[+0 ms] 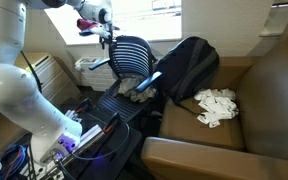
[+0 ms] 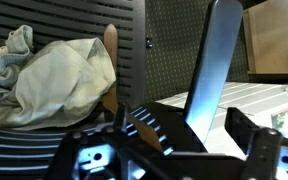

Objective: Move the belt to the armrest of the brown couch

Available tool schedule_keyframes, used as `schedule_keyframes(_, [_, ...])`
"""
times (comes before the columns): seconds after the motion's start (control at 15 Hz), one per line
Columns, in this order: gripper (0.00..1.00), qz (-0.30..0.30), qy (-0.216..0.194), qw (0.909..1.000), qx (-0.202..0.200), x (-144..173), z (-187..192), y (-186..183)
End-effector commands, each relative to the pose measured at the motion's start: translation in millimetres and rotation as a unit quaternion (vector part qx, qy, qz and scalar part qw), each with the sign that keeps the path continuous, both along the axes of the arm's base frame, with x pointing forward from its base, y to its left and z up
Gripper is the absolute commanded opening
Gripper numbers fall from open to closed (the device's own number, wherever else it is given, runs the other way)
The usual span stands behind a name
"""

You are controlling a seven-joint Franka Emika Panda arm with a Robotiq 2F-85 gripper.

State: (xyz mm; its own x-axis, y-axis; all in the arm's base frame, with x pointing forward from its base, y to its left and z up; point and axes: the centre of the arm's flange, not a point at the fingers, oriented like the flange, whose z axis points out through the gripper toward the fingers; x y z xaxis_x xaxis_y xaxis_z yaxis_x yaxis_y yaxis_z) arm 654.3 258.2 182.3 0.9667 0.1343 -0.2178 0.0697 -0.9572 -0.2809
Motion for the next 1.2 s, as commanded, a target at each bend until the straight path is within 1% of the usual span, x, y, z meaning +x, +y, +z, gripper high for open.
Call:
schedule_keyframes(0.0, [1.0,0.016,-0.05,0.9986,-0.01,6.1,-2.8,-0.9])
schedule_keyframes(0.13, [1.0,0.025,-0.077,0.9957,-0.045,10.2,2.7,-3.4])
schedule_keyframes(0.27, [1.0,0.03,-0.102,0.9923,-0.064,11.6,7.5,-6.5])
schedule_keyframes(0.33, [1.0,0.028,-0.078,0.9956,-0.044,14.3,3.0,-3.4])
schedule_keyframes(0.47, [1.0,0.032,-0.091,0.994,-0.052,16.5,4.1,-3.7])
schedule_keyframes(0.53, [1.0,0.044,-0.102,0.993,-0.04,17.8,2.3,0.1])
schedule_keyframes(0.73, [1.0,0.046,-0.144,0.9882,-0.028,22.6,6.3,13.6])
schedule_keyframes(0.87, [0.72,0.049,-0.159,0.9858,-0.021,25.5,9.7,20.7])
schedule_keyframes(0.93, [0.66,0.052,-0.161,0.9854,-0.02,25.4,10.9,23.8])
schedule_keyframes(1.07, [0.5,0.055,-0.156,0.986,-0.021,24.7,11.3,27.2])
schedule_keyframes(1.13, [0.45,0.055,-0.153,0.9865,-0.021,24.6,10.9,27.2])
